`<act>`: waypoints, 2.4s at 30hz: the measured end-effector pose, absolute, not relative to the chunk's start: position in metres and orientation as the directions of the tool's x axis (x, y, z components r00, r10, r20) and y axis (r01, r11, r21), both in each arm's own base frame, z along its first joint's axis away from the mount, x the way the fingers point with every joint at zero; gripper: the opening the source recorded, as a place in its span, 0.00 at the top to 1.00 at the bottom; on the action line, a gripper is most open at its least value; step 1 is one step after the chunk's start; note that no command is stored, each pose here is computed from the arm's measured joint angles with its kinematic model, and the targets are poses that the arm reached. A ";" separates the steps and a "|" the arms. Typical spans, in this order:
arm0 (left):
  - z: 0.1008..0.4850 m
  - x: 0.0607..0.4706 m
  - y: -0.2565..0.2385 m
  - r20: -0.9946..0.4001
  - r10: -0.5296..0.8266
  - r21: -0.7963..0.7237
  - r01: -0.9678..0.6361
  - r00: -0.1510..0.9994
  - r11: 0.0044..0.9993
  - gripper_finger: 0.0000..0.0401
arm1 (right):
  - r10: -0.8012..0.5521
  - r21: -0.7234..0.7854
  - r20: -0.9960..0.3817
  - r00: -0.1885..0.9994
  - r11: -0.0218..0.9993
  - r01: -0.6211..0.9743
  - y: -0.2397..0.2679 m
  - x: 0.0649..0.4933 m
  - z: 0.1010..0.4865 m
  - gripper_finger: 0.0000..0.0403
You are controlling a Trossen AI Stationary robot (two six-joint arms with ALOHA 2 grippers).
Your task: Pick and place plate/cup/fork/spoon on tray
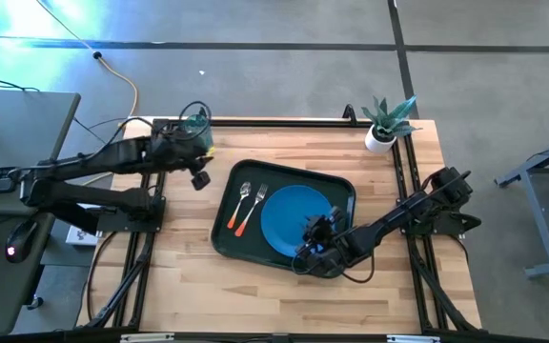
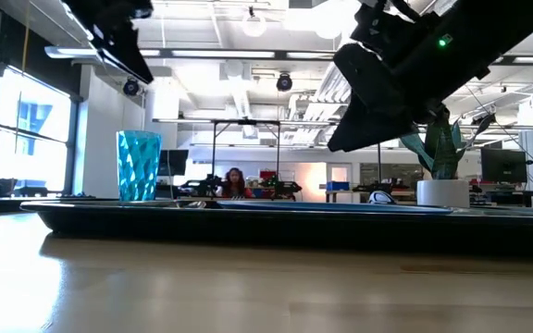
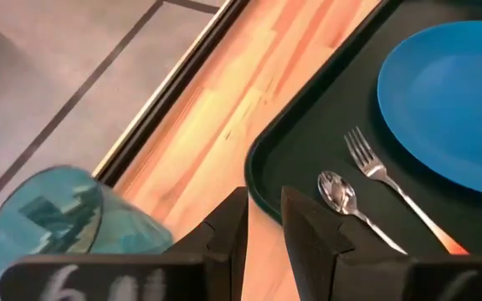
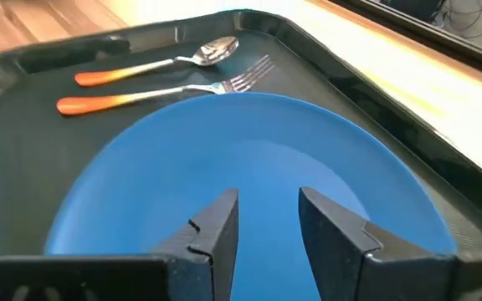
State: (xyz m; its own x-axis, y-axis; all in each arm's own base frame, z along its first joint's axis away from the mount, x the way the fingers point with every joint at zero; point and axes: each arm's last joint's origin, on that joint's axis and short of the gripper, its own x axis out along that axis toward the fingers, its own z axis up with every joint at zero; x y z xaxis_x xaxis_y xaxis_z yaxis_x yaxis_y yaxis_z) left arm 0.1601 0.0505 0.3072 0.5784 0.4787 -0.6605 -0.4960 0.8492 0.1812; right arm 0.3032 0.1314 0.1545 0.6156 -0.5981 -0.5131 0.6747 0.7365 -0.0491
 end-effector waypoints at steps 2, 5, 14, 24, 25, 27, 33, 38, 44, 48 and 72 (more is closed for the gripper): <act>0.310 0.154 0.049 -0.653 0.480 0.169 -0.506 0.586 0.846 0.83 | -0.594 -0.017 -0.505 0.627 0.732 0.681 0.130 0.306 0.156 0.71; 0.312 0.152 0.049 -0.639 0.488 0.146 -0.529 0.594 0.836 0.83 | -0.569 0.052 -0.496 0.655 0.734 0.677 0.130 0.312 0.159 0.71; 0.302 0.178 0.053 -0.639 0.499 0.164 -0.531 0.585 0.832 0.83 | -0.558 0.039 -0.508 0.656 0.746 0.665 0.124 0.317 0.159 0.71; 0.243 0.188 0.041 -0.625 0.572 0.238 -0.568 0.532 0.788 0.83 | -0.522 0.059 -0.539 0.661 0.759 0.648 0.123 0.319 0.158 0.71; 0.238 0.186 0.041 -0.633 0.575 0.236 -0.578 0.519 0.782 0.83 | -0.525 0.058 -0.537 0.660 0.758 0.650 0.123 0.319 0.158 0.71; 0.230 0.184 0.039 -0.643 0.576 0.237 -0.584 0.505 0.777 0.83 | -0.527 0.057 -0.535 0.660 0.757 0.651 0.123 0.319 0.158 0.71; 0.230 0.183 0.039 -0.626 0.593 0.255 -0.585 0.507 0.770 0.83 | -0.535 0.071 -0.528 0.659 0.746 0.662 0.120 0.320 0.158 0.71; 0.253 0.182 0.037 -0.552 0.608 0.280 -0.559 0.571 0.780 0.81 | -0.538 0.136 -0.531 0.655 0.708 0.692 0.117 0.322 0.158 0.71; 0.269 0.176 0.034 -0.480 0.607 0.251 -0.564 0.633 0.787 0.72 | -0.521 0.137 -0.547 0.655 0.716 0.684 0.117 0.322 0.157 0.71; 0.272 0.175 0.036 -0.437 0.667 0.305 -0.599 0.603 0.741 0.65 | -0.520 0.136 -0.549 0.654 0.717 0.684 0.117 0.322 0.157 0.71; 0.264 0.145 0.033 -0.420 0.753 0.378 -0.657 0.507 0.653 0.59 | -0.431 0.209 -0.445 0.785 0.803 0.558 0.094 0.362 0.193 0.71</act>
State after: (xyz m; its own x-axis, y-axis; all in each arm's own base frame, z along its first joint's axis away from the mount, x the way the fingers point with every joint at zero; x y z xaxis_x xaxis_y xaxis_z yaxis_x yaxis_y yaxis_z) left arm 0.1454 0.0328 0.2638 0.5070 0.7527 -0.4199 -0.6565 0.6529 0.3777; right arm 0.3620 0.0939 0.1927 0.7853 -0.4306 -0.4448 0.5585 0.8028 0.2089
